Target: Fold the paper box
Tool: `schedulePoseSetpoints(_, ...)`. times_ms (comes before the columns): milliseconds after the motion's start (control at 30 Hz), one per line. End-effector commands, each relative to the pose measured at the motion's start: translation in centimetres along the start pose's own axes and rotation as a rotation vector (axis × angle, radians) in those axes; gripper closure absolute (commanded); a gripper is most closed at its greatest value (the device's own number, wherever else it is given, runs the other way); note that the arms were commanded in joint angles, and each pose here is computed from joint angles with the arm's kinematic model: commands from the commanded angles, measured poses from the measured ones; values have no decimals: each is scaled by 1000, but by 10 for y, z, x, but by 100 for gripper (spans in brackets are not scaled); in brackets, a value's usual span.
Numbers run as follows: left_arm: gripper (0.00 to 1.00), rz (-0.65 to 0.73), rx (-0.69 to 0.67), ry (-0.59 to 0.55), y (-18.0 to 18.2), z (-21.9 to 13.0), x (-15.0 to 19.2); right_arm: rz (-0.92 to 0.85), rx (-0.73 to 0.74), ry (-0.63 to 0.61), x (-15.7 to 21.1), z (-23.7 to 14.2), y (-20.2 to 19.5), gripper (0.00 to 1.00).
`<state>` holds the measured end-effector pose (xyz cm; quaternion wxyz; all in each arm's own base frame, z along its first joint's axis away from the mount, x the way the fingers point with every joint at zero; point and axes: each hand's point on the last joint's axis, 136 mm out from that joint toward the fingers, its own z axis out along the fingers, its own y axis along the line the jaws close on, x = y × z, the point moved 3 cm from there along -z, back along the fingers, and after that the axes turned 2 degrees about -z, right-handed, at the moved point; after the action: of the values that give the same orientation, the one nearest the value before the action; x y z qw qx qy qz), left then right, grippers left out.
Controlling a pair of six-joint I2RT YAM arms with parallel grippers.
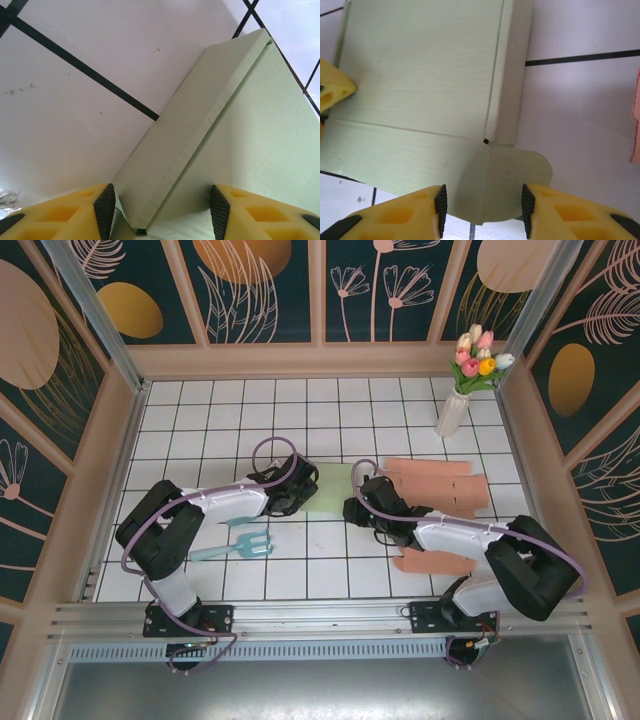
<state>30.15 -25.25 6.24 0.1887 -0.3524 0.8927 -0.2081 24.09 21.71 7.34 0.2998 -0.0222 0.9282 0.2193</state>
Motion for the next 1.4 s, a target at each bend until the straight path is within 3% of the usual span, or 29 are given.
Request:
schedulePoseSetpoints(0, 45, 23, -132, -3, 36, 5, 3, 5, -46, -23, -9, 2, 13, 58)
schedulePoseSetpoints(633, 46, 22, -133, 0, 35, 7, 4, -13, -87, -22, -15, 6, 25, 71)
schedulePoseSetpoints(1367, 46, 22, -139, 7, 36, 11, 5, -40, 7, -52, -7, 14, 3, 74)
